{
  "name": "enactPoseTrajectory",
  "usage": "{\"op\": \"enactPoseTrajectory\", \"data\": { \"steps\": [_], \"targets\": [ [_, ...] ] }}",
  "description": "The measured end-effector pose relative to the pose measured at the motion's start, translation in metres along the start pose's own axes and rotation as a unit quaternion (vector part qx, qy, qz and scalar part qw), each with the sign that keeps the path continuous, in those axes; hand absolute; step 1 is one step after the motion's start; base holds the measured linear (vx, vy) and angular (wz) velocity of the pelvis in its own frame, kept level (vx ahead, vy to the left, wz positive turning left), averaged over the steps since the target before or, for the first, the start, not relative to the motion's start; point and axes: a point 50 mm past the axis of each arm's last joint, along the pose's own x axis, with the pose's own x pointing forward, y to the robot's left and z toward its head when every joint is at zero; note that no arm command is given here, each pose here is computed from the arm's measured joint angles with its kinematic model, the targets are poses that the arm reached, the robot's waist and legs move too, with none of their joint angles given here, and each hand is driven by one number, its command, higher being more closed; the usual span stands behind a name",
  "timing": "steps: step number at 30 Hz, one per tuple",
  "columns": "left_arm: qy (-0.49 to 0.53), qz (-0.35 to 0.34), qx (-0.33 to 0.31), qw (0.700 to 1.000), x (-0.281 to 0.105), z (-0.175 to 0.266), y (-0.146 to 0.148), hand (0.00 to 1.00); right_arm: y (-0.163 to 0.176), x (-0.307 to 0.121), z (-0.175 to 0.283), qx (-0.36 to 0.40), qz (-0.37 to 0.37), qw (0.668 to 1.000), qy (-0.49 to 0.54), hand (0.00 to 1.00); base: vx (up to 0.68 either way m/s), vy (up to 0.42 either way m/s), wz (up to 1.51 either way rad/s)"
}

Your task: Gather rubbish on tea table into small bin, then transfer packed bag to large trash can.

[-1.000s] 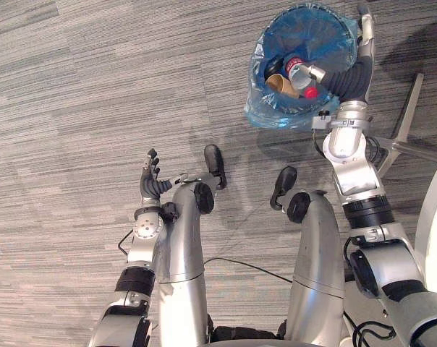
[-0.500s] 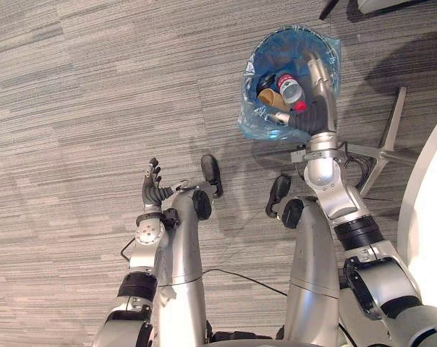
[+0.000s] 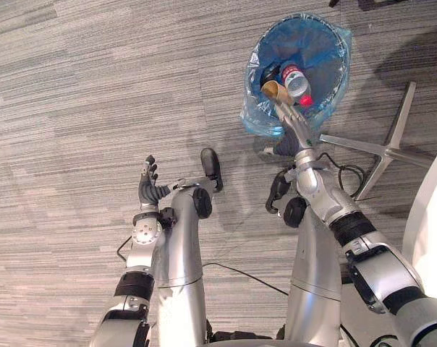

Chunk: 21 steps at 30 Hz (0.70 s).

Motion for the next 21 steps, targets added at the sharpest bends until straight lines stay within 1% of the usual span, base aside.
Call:
{"op": "enactPoseTrajectory", "data": {
  "steps": [1,2,5,11,21],
  "targets": [
    [-0.001,0.000,0.000,1.000,0.0002,0.0003,-0.0001,0.00,0.0008,-0.0003,-0.0010,-0.003,0.002,1.000,0.003,0.00,-0.03,0.027,0.04],
    [-0.002,0.000,-0.001,1.000,0.0005,0.0011,-0.0002,0.00,0.0028,-0.0010,-0.0028,-0.004,0.005,1.000,0.009,1.00,-0.03,0.023,0.04],
    [-0.006,0.000,-0.003,1.000,0.0014,0.0028,-0.0007,0.00,0.0066,-0.0019,-0.0063,-0.007,0.010,1.000,0.021,1.00,-0.01,0.008,0.01],
    [-0.012,0.000,-0.011,1.000,0.0033,0.0059,-0.0013,0.00,0.0023,0.0051,-0.0062,-0.004,0.001,0.999,0.037,1.00,-0.02,0.019,0.04],
    [-0.013,0.000,-0.012,1.000,0.0038,0.0079,-0.0016,0.00,0.0082,0.0025,-0.0006,0.015,0.005,0.999,0.035,1.00,-0.01,0.006,0.00]
  ]
}}
